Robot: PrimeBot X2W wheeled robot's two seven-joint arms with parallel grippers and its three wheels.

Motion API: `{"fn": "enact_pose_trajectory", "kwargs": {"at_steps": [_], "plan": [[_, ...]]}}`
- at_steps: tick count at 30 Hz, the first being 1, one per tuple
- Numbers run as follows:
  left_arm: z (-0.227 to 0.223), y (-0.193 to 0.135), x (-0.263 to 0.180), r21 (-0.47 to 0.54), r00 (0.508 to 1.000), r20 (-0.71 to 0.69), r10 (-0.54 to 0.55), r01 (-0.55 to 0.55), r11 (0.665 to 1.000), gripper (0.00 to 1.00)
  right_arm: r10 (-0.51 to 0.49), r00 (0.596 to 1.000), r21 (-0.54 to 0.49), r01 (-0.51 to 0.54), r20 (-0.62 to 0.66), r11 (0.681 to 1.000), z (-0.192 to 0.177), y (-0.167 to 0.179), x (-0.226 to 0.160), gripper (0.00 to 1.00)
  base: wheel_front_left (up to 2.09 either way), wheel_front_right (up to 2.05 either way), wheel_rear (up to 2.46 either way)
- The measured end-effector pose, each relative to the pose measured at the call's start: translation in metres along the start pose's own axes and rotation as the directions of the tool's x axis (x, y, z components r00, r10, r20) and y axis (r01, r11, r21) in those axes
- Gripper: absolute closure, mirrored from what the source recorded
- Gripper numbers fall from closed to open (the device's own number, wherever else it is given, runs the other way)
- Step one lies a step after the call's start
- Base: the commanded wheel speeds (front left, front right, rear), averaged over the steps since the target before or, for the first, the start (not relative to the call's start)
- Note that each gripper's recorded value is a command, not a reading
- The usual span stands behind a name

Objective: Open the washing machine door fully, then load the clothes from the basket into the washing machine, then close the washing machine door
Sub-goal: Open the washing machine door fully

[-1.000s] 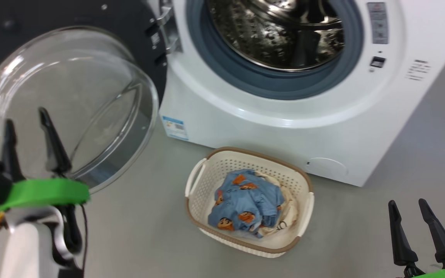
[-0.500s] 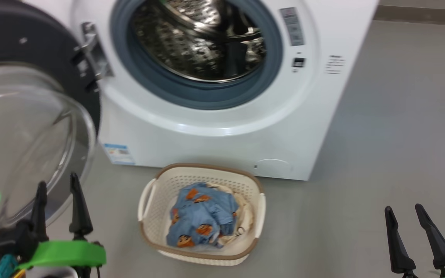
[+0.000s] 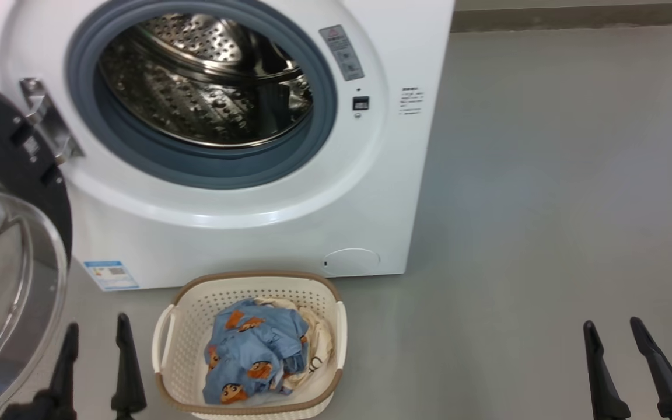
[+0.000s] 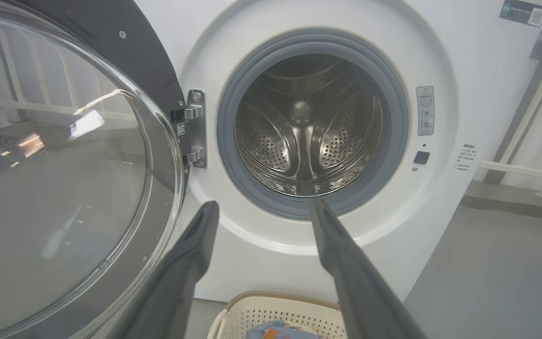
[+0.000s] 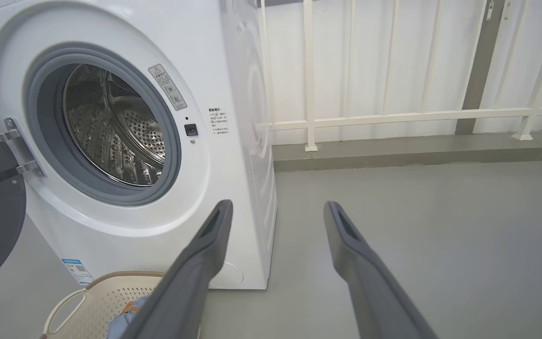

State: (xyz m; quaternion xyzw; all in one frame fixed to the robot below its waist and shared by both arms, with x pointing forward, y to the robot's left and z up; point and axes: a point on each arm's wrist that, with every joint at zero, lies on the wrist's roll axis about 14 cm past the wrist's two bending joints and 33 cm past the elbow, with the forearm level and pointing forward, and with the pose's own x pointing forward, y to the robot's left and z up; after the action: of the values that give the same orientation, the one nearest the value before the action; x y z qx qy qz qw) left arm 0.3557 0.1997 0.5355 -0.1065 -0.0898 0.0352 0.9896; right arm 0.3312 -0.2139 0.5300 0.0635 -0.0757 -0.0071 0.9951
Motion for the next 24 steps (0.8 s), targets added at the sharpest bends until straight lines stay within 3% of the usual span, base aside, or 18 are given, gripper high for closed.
{"fn": "enact_pose_trajectory", "kwargs": {"at_steps": [9, 24], "plan": [[-0.014, -0.010, -0.012, -0.012, 0.997, -0.052, -0.056, 0.056, 0.998, 0.00, -0.066, 0.998, -0.008, 0.066, 0.003, 0.998, 0.003, -0.016, -0.015, 0.00, 0.00, 0.00, 0.00], [-0.017, -0.001, -0.016, -0.011, 0.998, -0.064, -0.023, 0.023, 1.000, 0.00, -0.070, 0.998, -0.008, 0.070, 0.000, 0.998, 0.001, -0.015, -0.009, 0.00, 0.00, 0.00, 0.00]]}}
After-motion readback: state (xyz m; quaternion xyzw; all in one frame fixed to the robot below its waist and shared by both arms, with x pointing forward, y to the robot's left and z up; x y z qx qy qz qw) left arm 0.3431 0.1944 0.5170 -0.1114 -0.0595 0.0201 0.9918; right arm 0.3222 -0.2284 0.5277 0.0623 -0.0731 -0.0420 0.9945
